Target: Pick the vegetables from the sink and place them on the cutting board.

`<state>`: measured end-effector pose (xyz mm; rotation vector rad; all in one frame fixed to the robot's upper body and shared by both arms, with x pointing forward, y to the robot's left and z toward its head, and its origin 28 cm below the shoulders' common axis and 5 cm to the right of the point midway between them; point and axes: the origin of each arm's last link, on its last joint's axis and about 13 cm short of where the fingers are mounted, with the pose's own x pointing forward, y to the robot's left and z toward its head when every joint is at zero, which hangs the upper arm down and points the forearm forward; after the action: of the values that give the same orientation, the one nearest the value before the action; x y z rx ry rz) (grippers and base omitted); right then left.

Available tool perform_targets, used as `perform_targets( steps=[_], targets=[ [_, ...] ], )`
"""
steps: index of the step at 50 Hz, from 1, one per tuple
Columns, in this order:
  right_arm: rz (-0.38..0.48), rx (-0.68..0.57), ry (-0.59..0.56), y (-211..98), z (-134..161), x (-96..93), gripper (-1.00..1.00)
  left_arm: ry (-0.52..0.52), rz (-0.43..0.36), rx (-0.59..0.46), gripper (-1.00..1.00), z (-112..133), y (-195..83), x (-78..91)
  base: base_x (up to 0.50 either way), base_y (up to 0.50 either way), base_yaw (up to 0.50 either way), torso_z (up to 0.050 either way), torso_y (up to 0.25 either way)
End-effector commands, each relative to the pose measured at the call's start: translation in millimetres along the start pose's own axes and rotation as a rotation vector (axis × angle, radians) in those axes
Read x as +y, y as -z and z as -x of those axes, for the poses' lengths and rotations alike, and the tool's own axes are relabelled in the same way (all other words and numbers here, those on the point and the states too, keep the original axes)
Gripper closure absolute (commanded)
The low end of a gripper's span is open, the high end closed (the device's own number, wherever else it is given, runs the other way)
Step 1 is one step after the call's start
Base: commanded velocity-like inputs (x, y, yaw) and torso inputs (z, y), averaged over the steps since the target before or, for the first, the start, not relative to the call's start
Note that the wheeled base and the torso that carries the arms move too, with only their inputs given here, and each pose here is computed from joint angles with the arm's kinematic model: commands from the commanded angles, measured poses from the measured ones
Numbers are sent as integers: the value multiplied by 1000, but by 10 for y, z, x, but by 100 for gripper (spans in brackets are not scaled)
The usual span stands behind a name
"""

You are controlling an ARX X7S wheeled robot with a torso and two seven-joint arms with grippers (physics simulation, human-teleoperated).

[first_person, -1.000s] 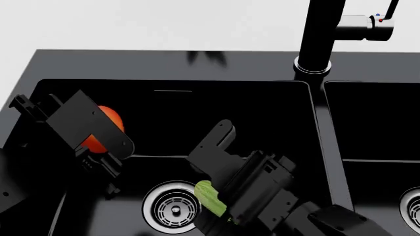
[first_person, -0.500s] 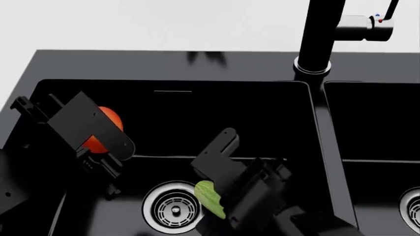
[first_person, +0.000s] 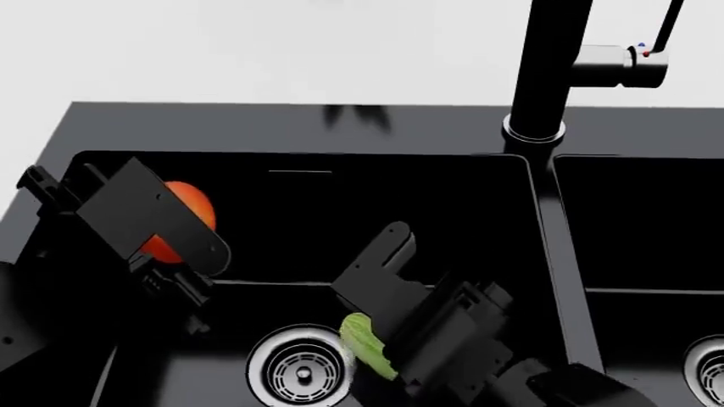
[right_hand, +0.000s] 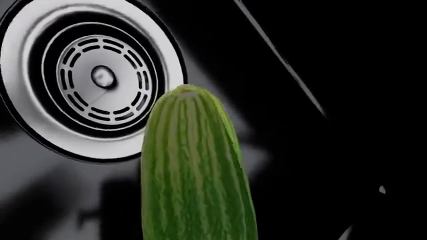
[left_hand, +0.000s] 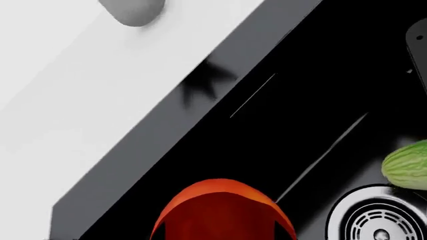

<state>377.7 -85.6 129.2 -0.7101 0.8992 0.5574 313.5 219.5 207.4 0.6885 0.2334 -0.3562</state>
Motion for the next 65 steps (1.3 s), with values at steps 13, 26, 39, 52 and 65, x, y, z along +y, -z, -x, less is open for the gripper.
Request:
perform_targets(
  steps=[13, 26, 39, 52, 65],
  targets=[
    [71, -104, 99, -14, 556, -67, 100, -38, 30, -36, 100, 56, -19, 43, -3, 0, 0, 0, 250],
    [79, -208, 153, 30, 651, -93, 100, -38, 44, -36, 100, 40, -5, 46, 0, 0, 0, 0, 250],
    [60, -273, 187, 124, 960, 4, 100, -131, 66, -44, 100, 193, 80, 47, -385, 0, 0, 0, 58],
    [19, -423, 284, 157, 1225, -29, 100, -180, 76, -48, 100, 266, 15, 61, -308, -37, 0, 0, 0],
    [-53, -504, 341, 329, 1371, -30, 100, -179, 99, -103, 100, 371, 39, -7, 0, -500, 0, 0, 0]
  ],
)
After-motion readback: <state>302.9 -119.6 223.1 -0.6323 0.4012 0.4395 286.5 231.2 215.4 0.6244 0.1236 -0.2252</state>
